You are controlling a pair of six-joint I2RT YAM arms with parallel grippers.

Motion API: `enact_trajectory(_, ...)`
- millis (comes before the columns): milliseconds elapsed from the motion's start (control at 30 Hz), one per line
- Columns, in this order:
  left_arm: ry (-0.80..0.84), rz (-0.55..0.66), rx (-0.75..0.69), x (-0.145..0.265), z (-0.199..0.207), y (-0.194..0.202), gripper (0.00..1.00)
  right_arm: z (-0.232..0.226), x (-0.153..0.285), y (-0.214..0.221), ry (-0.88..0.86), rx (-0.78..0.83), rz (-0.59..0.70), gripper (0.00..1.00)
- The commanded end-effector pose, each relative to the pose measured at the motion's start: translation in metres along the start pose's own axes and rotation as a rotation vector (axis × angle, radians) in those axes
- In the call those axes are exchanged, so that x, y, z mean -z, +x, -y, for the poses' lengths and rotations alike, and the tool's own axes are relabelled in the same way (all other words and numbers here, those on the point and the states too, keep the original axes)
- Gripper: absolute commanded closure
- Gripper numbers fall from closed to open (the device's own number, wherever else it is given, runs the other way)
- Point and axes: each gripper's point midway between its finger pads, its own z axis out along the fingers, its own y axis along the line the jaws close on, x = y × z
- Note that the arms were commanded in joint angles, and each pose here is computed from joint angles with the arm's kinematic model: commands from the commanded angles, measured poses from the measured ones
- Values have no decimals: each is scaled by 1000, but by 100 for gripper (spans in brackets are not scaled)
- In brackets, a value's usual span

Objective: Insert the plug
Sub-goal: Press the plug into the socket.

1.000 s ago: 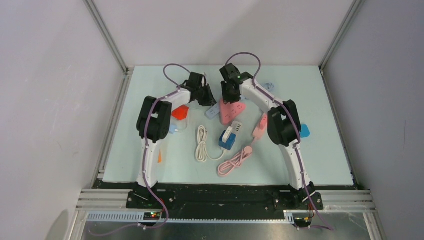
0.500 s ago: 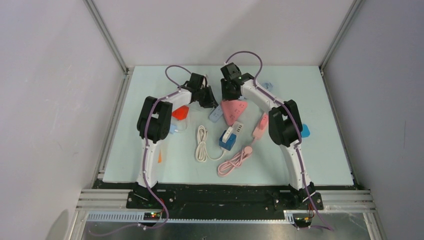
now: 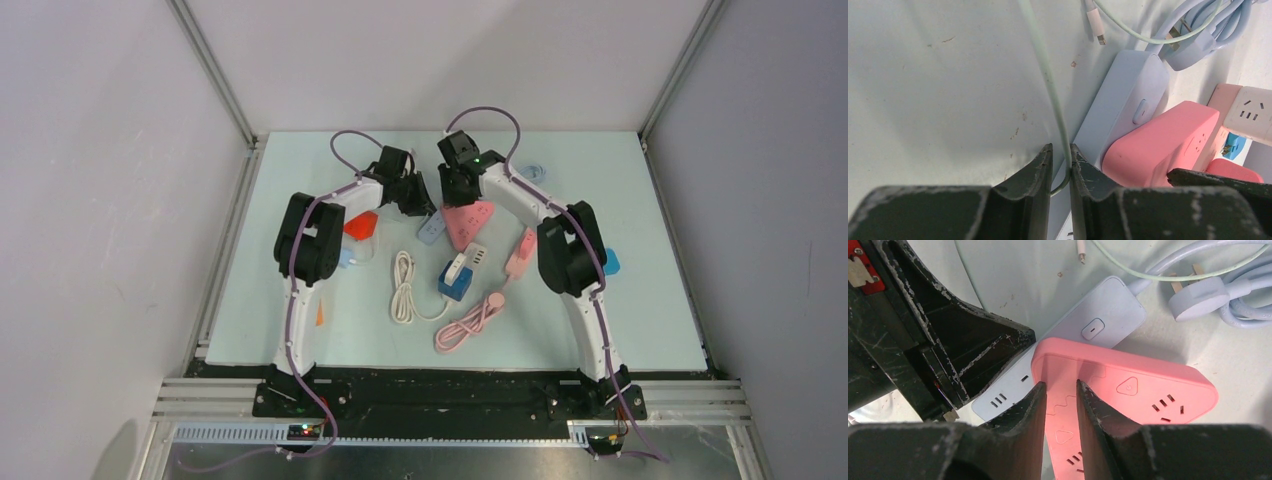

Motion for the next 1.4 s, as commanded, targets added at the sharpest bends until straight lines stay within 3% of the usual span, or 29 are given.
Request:
enact_trajectory(0, 10, -117, -11, 5, 12, 36, 75, 19, -30, 106, 84, 59, -348, 68)
enact_trajectory(300, 3, -68, -25, 18, 19, 23, 75, 28, -36, 144, 109, 41, -507, 69)
enact_trajectory(733, 90, 110, -95, 78, 76, -33, 73, 32, -34, 144, 130, 32, -540, 76)
enact_trajectory(933, 119, 138, -121, 102, 92, -39, 76, 13, -22, 84, 43, -41, -385, 78)
enact_trajectory(1167, 19, 154, -129, 122, 73, -38, 75, 3, 14, -5, -93, -149, -185, 75)
enact_trajectory(1233, -59, 158, -125, 128, 56, -38, 68, 0, 32, -25, -133, -173, -131, 71)
enact_trajectory(1367, -206, 170, -142, 141, 26, -34, 46, -1, 59, -45, -177, -195, -67, 58)
